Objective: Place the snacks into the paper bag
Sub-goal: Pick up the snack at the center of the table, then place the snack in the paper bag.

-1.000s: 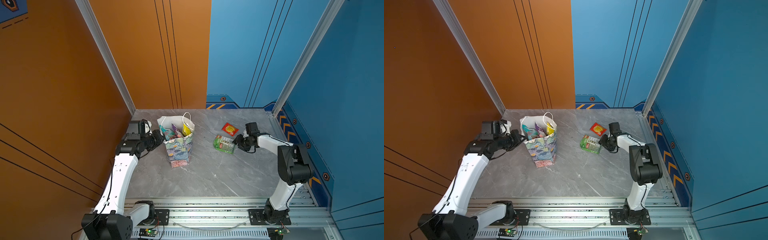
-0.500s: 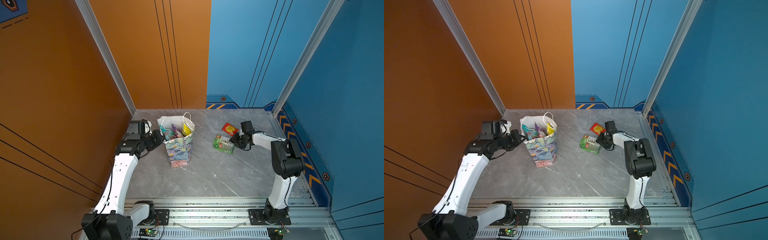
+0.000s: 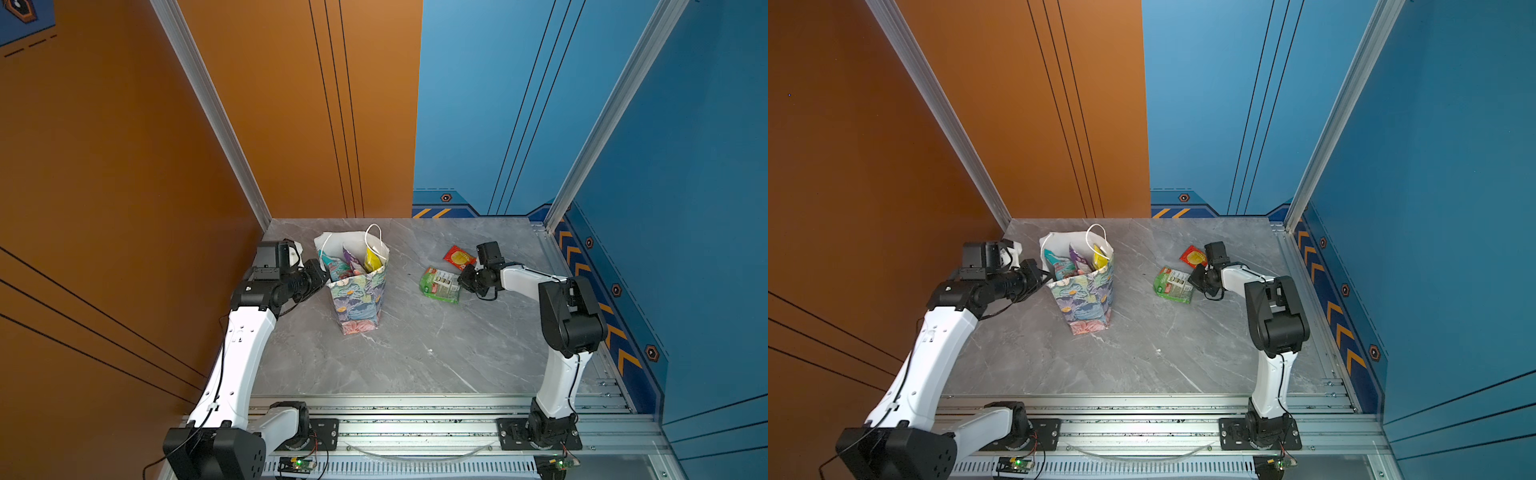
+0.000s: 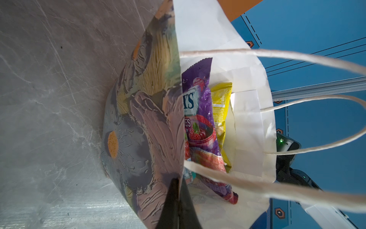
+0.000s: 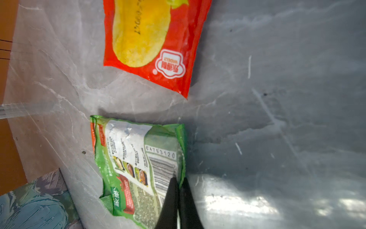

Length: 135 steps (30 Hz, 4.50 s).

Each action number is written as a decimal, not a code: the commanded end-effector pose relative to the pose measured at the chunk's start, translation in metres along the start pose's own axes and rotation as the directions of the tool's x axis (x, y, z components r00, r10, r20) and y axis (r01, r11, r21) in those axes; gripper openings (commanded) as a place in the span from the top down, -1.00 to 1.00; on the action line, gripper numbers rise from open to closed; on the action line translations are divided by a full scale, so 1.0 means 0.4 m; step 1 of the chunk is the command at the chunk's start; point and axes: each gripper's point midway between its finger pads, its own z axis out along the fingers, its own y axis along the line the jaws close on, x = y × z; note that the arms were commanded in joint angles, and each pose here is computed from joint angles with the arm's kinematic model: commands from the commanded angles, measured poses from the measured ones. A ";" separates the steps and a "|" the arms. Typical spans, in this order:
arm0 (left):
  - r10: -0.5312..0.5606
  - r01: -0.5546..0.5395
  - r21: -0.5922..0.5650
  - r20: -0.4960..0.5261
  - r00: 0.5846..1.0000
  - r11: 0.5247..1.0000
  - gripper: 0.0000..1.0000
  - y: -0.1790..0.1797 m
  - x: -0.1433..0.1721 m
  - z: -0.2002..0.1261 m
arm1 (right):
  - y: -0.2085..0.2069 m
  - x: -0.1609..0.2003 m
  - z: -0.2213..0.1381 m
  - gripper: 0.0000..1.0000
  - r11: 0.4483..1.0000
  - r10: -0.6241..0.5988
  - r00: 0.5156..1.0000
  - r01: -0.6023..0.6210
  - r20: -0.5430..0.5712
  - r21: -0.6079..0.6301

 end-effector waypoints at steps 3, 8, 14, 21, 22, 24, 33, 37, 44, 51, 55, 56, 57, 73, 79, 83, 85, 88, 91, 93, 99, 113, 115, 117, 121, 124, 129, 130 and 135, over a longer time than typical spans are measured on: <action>-0.003 0.003 0.026 -0.001 1.000 1.000 1.00 -0.009 0.005 -0.011 | 0.126 -0.025 -0.120 1.00 0.992 -0.056 0.997 0.062 0.059 -0.113; -0.006 0.006 0.024 -0.003 1.000 1.000 1.00 -0.005 0.007 -0.011 | 0.227 -0.028 -0.216 1.00 0.976 -0.116 0.987 0.135 0.115 -0.172; -0.006 0.006 0.026 -0.003 1.000 1.000 1.00 -0.006 0.008 -0.012 | 0.348 -0.035 -0.323 1.00 0.948 -0.184 0.966 0.223 0.182 -0.227; -0.005 0.005 0.028 -0.003 1.000 1.000 1.00 -0.006 0.009 -0.013 | 0.469 -0.049 -0.440 1.00 0.907 -0.221 0.935 0.302 0.278 -0.294; -0.005 0.005 0.027 -0.003 1.000 1.000 1.00 -0.006 0.008 -0.012 | 0.486 -0.052 -0.457 1.00 0.900 -0.224 0.930 0.312 0.291 -0.304; -0.007 0.007 0.026 -0.006 1.000 1.000 1.00 -0.004 0.009 -0.009 | 0.523 -0.058 -0.486 1.00 0.886 -0.230 0.920 0.333 0.317 -0.323; -0.008 0.008 0.026 -0.008 1.000 1.000 1.00 -0.004 0.009 -0.008 | 0.682 -0.084 -0.591 1.00 0.816 -0.223 0.879 0.406 0.422 -0.413; -0.006 0.006 0.030 -0.013 1.000 1.000 1.00 -0.006 0.010 -0.007 | 0.768 -0.089 -0.599 1.00 0.777 -0.257 0.867 0.448 0.427 -0.442; -0.009 0.009 0.031 -0.015 1.000 0.999 1.00 -0.005 0.013 -0.007 | 0.902 -0.054 -0.618 1.00 0.701 -0.285 0.850 0.500 0.444 -0.509; -0.010 0.010 0.031 -0.020 1.000 0.999 1.00 -0.005 0.014 -0.004 | 0.999 -0.002 -0.633 1.00 0.634 -0.277 0.838 0.527 0.470 -0.566; -0.008 0.008 0.032 -0.022 1.000 0.999 1.00 -0.007 0.015 -0.003 | 1.043 0.024 -0.604 1.00 0.614 -0.260 0.847 0.516 0.464 -0.597; -0.009 0.010 0.031 -0.023 1.000 0.999 1.00 -0.005 0.016 -0.002 | 1.052 0.031 -0.601 1.00 0.610 -0.256 0.848 0.514 0.464 -0.603; -0.008 0.008 0.031 -0.021 1.000 0.999 1.00 -0.006 0.014 -0.003 | 1.061 0.042 -0.599 1.00 0.604 -0.255 0.848 0.515 0.464 -0.609; -0.005 0.006 0.029 -0.021 1.000 1.000 1.00 -0.004 0.014 -0.002 | 1.063 0.177 -0.569 1.00 0.636 -0.337 0.831 0.548 0.443 -0.544; -0.002 0.003 0.033 -0.021 1.000 0.999 1.00 -0.006 0.012 -0.003 | 1.008 0.179 -0.605 1.00 0.655 -0.345 0.818 0.562 0.461 -0.506; -0.005 0.006 0.032 -0.023 1.000 0.999 1.00 -0.004 0.013 -0.002 | 0.978 0.188 -0.601 1.00 0.666 -0.363 0.815 0.565 0.451 -0.487; -0.005 0.006 0.033 -0.020 1.000 0.999 1.00 -0.006 0.010 -0.002 | 0.963 0.195 -0.589 1.00 0.672 -0.375 0.817 0.565 0.438 -0.479; -0.005 0.005 0.032 -0.019 1.000 0.999 1.00 -0.006 0.010 -0.003 | 0.943 0.208 -0.571 1.00 0.679 -0.396 0.818 0.566 0.416 -0.468; -0.005 0.005 0.033 -0.020 1.000 0.999 1.00 -0.006 0.010 -0.003 | 0.933 0.222 -0.561 1.00 0.677 -0.407 0.826 0.559 0.389 -0.478; -0.006 0.006 0.031 -0.023 1.000 1.000 1.00 -0.004 0.010 0.000 | 0.932 0.235 -0.551 1.00 0.676 -0.412 0.833 0.551 0.370 -0.489; -0.007 0.008 0.031 -0.021 1.000 0.999 1.00 -0.004 0.010 -0.002 | 0.928 0.264 -0.513 1.00 0.677 -0.432 0.844 0.537 0.320 -0.504; -0.006 0.007 0.031 -0.021 1.000 0.999 1.00 -0.005 0.010 -0.002 | 0.923 0.307 -0.407 1.00 0.690 -0.458 0.869 0.480 0.187 -0.542; -0.007 0.007 0.031 -0.021 1.000 0.999 1.00 -0.004 0.010 -0.001 | 0.916 0.305 -0.389 1.00 0.698 -0.459 0.872 0.474 0.173 -0.536; -0.006 0.007 0.030 -0.020 1.000 1.000 1.00 -0.004 0.010 -0.002 | 0.909 0.304 -0.371 1.00 0.707 -0.459 0.875 0.466 0.157 -0.532; -0.007 0.008 0.032 -0.022 1.000 0.999 1.00 -0.004 0.011 -0.003 | 0.905 0.280 -0.364 0.56 0.716 -0.446 0.883 0.449 0.145 -0.534; -0.006 0.007 0.032 -0.020 1.000 0.999 1.00 -0.004 0.011 -0.003 | 0.923 0.263 -0.405 0.21 0.695 -0.446 0.876 0.467 0.181 -0.547; -0.006 0.007 0.031 -0.022 1.000 0.999 1.00 -0.003 0.011 -0.001 | 0.912 0.169 -0.469 0.06 0.693 -0.418 0.874 0.483 0.248 -0.536; -0.008 0.009 0.030 -0.022 1.000 1.000 1.00 -0.003 0.012 -0.001 | 0.908 0.159 -0.481 0.03 0.691 -0.416 0.871 0.489 0.261 -0.531; -0.008 0.008 0.030 -0.021 1.000 1.000 1.00 -0.003 0.011 -0.002 | 0.879 0.113 -0.523 0.00 0.701 -0.395 0.868 0.496 0.301 -0.513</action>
